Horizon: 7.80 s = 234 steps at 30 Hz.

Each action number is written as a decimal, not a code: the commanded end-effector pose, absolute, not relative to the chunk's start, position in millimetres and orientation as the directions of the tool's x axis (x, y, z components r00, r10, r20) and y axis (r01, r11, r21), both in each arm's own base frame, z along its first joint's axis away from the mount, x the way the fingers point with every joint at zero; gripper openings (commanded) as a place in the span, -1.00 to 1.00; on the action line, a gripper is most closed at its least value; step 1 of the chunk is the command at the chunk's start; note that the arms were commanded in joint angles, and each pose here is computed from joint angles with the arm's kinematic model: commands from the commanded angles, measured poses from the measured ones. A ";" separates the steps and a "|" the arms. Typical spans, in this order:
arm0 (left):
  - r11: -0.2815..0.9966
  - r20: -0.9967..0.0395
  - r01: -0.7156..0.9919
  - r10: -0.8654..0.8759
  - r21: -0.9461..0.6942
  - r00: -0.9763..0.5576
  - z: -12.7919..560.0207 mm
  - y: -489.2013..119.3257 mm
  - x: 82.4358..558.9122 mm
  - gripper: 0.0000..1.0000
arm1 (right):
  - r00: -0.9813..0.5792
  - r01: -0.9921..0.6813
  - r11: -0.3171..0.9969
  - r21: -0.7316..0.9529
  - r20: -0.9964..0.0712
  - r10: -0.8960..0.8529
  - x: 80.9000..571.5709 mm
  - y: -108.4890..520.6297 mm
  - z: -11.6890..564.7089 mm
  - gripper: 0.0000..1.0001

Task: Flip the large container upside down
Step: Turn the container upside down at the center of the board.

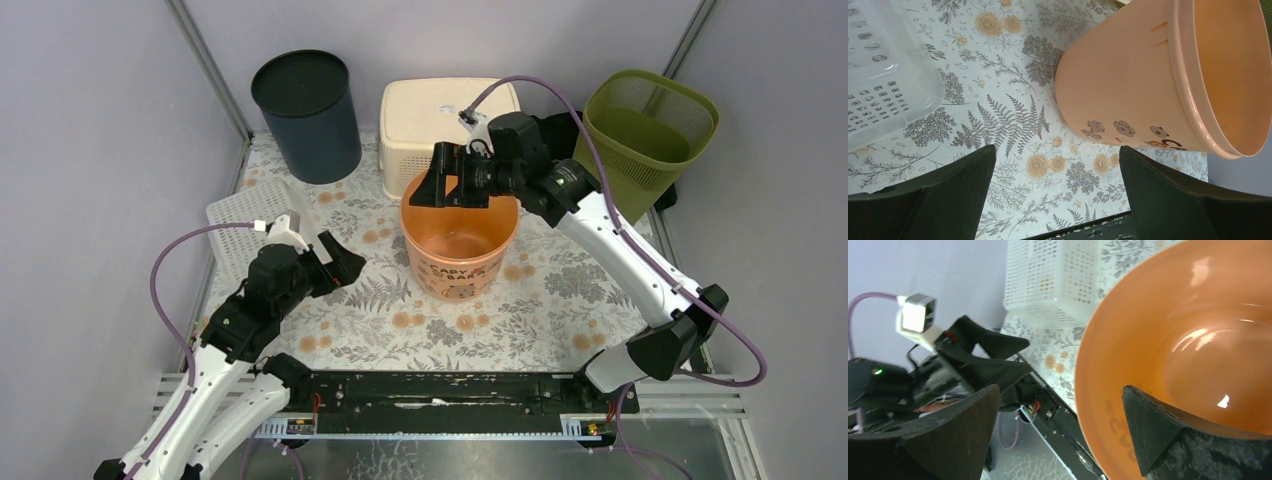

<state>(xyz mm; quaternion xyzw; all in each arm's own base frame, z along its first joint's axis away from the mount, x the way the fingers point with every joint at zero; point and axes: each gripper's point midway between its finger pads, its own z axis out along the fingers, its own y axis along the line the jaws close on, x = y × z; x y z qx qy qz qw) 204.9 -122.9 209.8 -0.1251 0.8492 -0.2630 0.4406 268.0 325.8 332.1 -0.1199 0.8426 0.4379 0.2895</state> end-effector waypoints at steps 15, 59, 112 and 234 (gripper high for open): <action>0.831 -0.699 0.002 -0.466 -0.556 -0.543 219.9 -114.9 204.4 1.00 | -0.722 -0.426 0.866 0.263 -0.676 -0.150 276.3 360.6 283.7 0.70; 0.825 -0.702 0.013 -0.471 -0.564 -0.535 230.0 -115.3 203.6 1.00 | -0.735 -0.491 0.868 -0.072 -0.501 -0.457 254.0 355.2 237.5 -1.00; 0.803 -0.730 0.042 -0.517 -0.595 -0.448 285.0 -100.0 187.5 1.00 | -0.793 -0.547 0.227 0.806 -0.586 0.167 235.9 309.6 412.2 -1.00; 0.764 -0.674 0.070 -0.516 -0.641 -0.529 262.2 -125.2 193.9 1.00 | -0.963 -0.247 0.201 0.948 -0.264 0.061 160.6 259.8 191.4 0.00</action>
